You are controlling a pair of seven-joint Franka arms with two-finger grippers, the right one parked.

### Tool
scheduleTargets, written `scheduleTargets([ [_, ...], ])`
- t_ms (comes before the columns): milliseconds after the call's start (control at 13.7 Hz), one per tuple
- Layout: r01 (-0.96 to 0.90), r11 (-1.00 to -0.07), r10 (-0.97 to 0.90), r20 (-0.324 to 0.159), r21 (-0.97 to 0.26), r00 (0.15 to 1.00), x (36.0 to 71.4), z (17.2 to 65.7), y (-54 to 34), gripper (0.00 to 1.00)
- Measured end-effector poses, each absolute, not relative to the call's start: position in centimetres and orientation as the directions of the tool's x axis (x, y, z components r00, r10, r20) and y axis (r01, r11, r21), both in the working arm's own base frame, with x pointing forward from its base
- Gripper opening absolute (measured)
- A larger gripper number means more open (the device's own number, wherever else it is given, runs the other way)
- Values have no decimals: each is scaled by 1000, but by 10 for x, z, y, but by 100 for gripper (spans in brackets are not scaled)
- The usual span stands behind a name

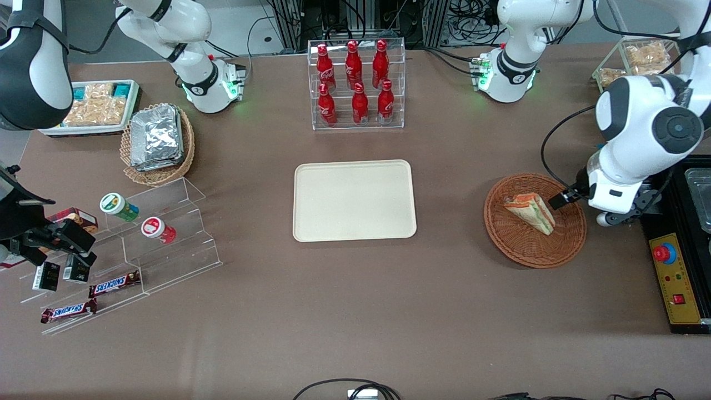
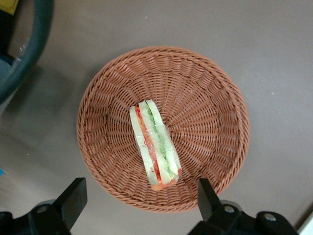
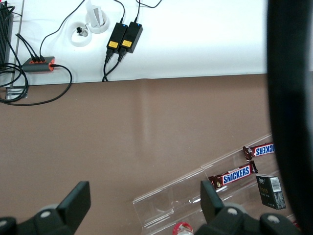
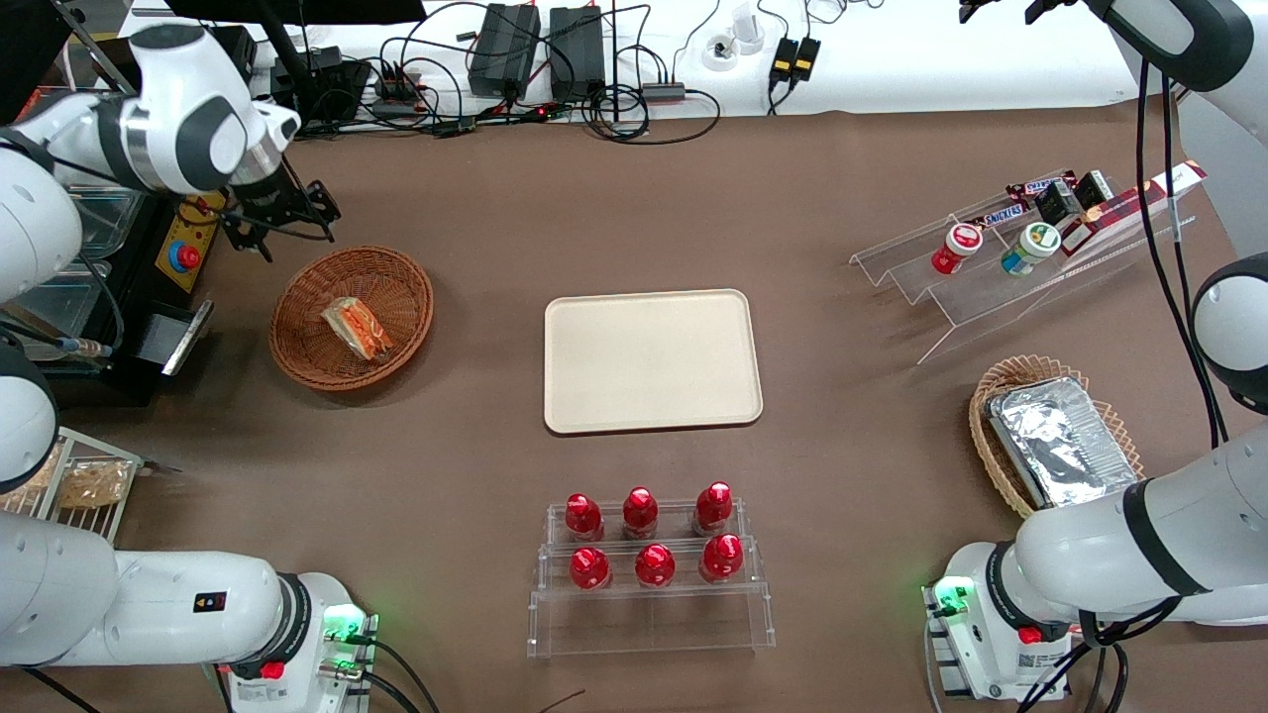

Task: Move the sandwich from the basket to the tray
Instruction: 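Lower the open left gripper over the wrapped sandwich in the wicker basket, then close the left gripper on the sandwich and lift it from the basket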

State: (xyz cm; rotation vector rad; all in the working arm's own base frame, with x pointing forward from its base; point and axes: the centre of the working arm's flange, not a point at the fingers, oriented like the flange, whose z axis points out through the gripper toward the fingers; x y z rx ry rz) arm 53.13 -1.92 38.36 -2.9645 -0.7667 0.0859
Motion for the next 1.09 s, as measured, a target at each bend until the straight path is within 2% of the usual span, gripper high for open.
scheduleTargets([
  [730,651,-753,656,-25,-96,754,524,312,-43,100],
  [1095,669,-739,672,-16,-82,740,513,279,-49,100],
])
